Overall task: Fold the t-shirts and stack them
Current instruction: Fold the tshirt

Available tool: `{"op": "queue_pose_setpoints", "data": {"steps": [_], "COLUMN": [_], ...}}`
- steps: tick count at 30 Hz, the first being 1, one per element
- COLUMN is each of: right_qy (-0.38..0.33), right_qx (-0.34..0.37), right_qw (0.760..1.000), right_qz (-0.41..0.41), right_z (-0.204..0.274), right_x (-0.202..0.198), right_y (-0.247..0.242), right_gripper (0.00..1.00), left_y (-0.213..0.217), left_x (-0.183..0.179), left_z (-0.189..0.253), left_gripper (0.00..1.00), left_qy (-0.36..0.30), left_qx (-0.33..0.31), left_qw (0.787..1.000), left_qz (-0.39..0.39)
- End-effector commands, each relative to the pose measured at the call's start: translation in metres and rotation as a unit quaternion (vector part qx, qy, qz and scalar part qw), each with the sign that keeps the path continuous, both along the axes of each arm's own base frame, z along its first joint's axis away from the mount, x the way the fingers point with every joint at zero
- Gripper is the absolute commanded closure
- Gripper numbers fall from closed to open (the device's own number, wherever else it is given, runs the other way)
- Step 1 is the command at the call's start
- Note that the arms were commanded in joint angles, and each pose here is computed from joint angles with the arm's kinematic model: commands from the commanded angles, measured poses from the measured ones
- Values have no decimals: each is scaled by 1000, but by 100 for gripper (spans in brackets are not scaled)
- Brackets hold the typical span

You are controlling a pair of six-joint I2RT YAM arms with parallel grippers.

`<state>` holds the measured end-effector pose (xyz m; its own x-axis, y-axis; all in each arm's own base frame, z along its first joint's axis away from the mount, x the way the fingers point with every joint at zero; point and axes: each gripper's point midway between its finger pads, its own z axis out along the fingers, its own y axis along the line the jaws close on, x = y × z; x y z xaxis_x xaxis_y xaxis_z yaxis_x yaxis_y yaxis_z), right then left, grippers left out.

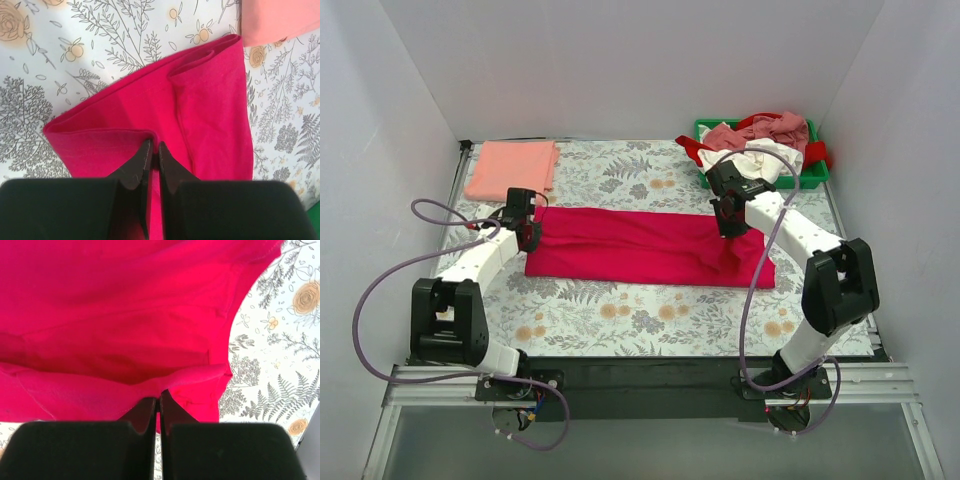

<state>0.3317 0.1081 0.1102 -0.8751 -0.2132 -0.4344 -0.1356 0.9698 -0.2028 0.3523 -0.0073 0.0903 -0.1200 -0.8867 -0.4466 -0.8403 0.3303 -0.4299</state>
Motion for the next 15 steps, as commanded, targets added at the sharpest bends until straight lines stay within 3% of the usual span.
{"op": "queue_pose_setpoints", "data": {"steps": [1,2,3,4,5,6,8,9,10,15], "right_qy": [-14,-6,-1,-4,-6,-12,-23,-30,-34,-69], "right_qx": [16,13,9,5,2,2,7,10,17,53], "right_qw": [1000,1000,1000,1000,1000,1000,999,999,999,996], "right_qz": [4,2,1,-3,-14,-18,-22,-21,-17,-12], "right_z": [5,-1,-7,-9,-11,-8,3,9,14,41], "right_x": [28,35,44,57,71,82,87,85,82,46], "right_y": [7,8,9,8,6,6,4,5,5,-1], "right_gripper": [99,99,99,81,66,60,43,43,35,30], "left_y": [8,8,9,10,11,11,10,9,9,-13], "left_x": [26,30,31,33,36,36,34,33,31,16], "left_z": [12,10,5,4,9,14,26,24,34,36], "left_gripper": [93,89,77,57,26,12,11,11,10,8], "left_qy": [-25,-22,-14,-10,-12,-13,-26,-23,-37,-52], "left_qx": [26,27,30,33,36,37,37,35,33,-10], "left_qw": [999,999,999,999,999,999,998,998,998,994], "left_qz": [-13,-15,-18,-23,-28,-29,-36,-37,-38,-90]}}
